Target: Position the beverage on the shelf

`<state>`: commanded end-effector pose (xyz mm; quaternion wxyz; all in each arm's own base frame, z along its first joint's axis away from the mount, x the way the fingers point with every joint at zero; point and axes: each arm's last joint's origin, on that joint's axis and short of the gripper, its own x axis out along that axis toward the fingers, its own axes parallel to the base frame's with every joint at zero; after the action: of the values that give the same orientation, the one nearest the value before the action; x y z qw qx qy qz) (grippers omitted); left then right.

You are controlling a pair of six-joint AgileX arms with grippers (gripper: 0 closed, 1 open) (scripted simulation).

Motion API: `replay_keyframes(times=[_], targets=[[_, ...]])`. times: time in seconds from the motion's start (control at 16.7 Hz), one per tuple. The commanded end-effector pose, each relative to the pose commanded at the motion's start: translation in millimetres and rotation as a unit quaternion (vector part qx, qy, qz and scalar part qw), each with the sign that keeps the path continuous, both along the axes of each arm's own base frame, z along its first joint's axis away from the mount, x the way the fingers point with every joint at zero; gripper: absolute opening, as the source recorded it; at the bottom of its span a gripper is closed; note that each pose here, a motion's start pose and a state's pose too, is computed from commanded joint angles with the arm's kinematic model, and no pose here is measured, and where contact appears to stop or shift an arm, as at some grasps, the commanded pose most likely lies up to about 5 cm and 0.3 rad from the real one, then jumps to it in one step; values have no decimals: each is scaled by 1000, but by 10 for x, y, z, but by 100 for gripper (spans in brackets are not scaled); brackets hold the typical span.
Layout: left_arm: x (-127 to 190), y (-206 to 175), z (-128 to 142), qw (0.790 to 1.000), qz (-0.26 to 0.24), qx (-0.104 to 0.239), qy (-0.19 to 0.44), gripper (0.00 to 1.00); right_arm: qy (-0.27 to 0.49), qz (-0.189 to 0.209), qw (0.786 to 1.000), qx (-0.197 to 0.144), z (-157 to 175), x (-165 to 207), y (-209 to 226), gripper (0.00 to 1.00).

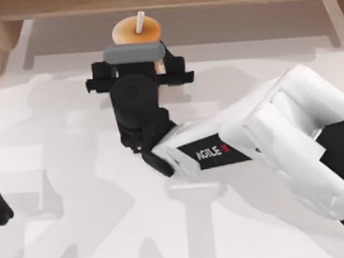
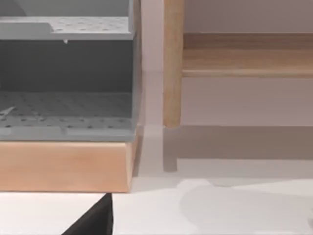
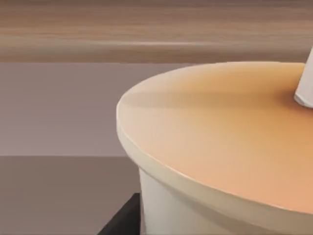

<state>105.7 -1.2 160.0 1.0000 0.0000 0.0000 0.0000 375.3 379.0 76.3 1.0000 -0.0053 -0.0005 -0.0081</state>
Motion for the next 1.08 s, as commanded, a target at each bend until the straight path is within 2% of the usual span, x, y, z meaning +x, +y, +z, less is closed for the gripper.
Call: replay_keyframes(times=[0.24,0.3,1.08], targets=[[0,0,0,1000,0,0,0,100,0,0,1000,0,0,0,0,2],[0,0,0,1000,0,0,0,100,0,0,1000,0,0,0,0,0],[0,0,0,1000,0,0,0,100,-1,2,1000,1,109,-13,12,0]])
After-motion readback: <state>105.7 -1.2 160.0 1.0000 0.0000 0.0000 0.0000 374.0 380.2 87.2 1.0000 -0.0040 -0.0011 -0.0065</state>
